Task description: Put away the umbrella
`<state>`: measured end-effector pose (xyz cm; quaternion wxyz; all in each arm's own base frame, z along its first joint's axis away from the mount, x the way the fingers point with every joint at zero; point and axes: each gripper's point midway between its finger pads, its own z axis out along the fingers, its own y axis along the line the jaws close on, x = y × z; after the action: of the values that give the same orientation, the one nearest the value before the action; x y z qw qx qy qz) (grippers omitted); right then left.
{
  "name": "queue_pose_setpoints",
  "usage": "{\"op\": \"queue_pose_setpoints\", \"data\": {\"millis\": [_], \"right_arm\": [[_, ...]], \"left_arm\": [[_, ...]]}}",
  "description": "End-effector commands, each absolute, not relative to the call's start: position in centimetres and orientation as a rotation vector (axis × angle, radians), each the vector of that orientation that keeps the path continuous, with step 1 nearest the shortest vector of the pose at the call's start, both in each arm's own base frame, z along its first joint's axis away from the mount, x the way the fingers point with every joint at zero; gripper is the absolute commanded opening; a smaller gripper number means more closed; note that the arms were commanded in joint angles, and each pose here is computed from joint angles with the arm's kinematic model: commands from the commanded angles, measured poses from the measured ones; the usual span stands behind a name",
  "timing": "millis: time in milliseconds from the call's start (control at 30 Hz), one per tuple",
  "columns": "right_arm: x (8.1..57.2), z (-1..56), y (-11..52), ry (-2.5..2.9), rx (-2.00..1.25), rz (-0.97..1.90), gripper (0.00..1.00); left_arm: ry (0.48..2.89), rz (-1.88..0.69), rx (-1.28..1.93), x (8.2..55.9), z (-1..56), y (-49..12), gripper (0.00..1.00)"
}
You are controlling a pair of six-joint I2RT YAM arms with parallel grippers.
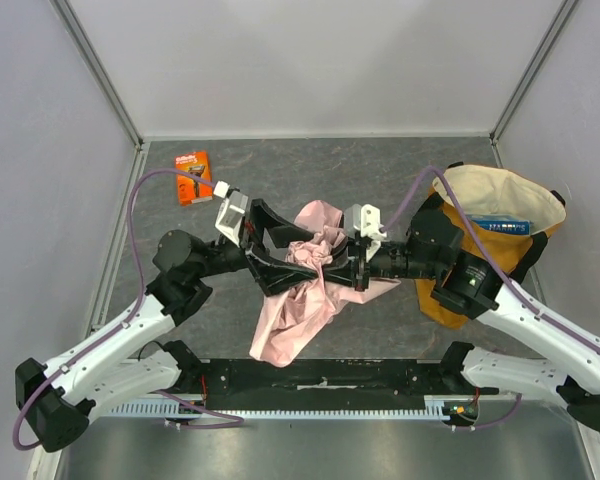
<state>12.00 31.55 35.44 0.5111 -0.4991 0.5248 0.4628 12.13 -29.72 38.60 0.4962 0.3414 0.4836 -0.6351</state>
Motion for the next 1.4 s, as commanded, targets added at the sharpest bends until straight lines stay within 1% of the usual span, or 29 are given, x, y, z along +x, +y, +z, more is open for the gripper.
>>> {"op": "queue_pose_setpoints", "data": {"millis": [0,167,200,367,433,467,500,600,667,733,800,833,867,900,967,1033,1067,1133,1200,1367], "right_arm": [[15.2,36.8,31.6,1.311,-1.136,0.956,0.0],[15.2,36.9,32.4,1.322,-1.164,0.976,0.0],[15.1,36.8,32.6,1.32,-1.174,0.984,0.0],[14.7,37.4,32.9,1.285,-1.178,1.012,0.0],[14.6,37.4,33.0,1.279,-1.185,1.023,0.0],[14.6,37.4,33.1,1.279,-1.183,1.025,0.0],[14.5,37.5,33.2,1.275,-1.185,1.031,0.0],[14.1,37.3,33.6,1.269,-1.204,1.055,0.0],[14.0,36.9,33.8,1.275,-1.211,1.058,0.0],[14.2,36.7,34.1,1.283,-1.216,1.054,0.0],[14.6,36.6,33.9,1.305,-1.195,1.035,0.0],[14.9,36.5,33.7,1.322,-1.174,1.019,0.04],[15.5,36.4,33.3,1.356,-1.136,0.989,0.2],[16.2,36.1,32.8,1.397,-1.092,0.955,0.31],[17.2,35.3,31.7,1.481,-1.016,0.895,0.44],[18.1,34.1,30.8,1.569,-0.967,0.841,0.7],[18.5,33.5,30.5,1.635,-0.917,0.826,0.77],[19.3,33.1,29.4,1.711,-0.844,0.764,0.97],[20.1,33.4,27.8,1.757,-0.769,0.692,0.98],[20.7,36.1,24.4,1.794,-0.606,0.593,0.98]], "left_arm": [[1.189,-1.602,0.717,11.9,40.7,-29.3,0.93],[1.227,-1.604,0.668,12.7,40.2,-29.7,0.87],[1.226,-1.61,0.664,12.9,40.1,-29.9,0.84],[1.219,-1.625,0.684,13.0,39.9,-30.4,0.62],[1.216,-1.632,0.676,13.1,40.0,-30.5,0.48],[1.219,-1.632,0.668,13.3,40.0,-30.6,0.44],[1.223,-1.631,0.658,13.5,40.0,-30.6,0.42],[1.21,-1.637,0.657,13.4,40.1,-30.7,0.29],[1.204,-1.637,0.669,13.4,40.1,-30.9,0.17],[1.195,-1.617,0.684,13.3,40.1,-30.9,0.02],[1.18,-1.588,0.675,13.4,40.1,-30.6,0.02],[1.167,-1.566,0.669,13.5,40.2,-30.4,0.02],[1.164,-1.537,0.65,13.8,40.4,-30.0,0.02],[1.174,-1.5,0.618,14.3,40.3,-29.6,0.02],[1.195,-1.435,0.565,15.3,40.3,-29.0,0.02],[1.191,-1.412,0.526,15.9,40.4,-28.6,0.02],[1.182,-1.409,0.516,16.0,40.6,-28.5,0.02],[1.173,-1.382,0.487,16.4,40.7,-28.2,0.02],[1.165,-1.355,0.467,16.8,40.8,-27.9,0.02],[1.106,-1.294,0.321,17.7,41.0,-25.5,0.02]]}}
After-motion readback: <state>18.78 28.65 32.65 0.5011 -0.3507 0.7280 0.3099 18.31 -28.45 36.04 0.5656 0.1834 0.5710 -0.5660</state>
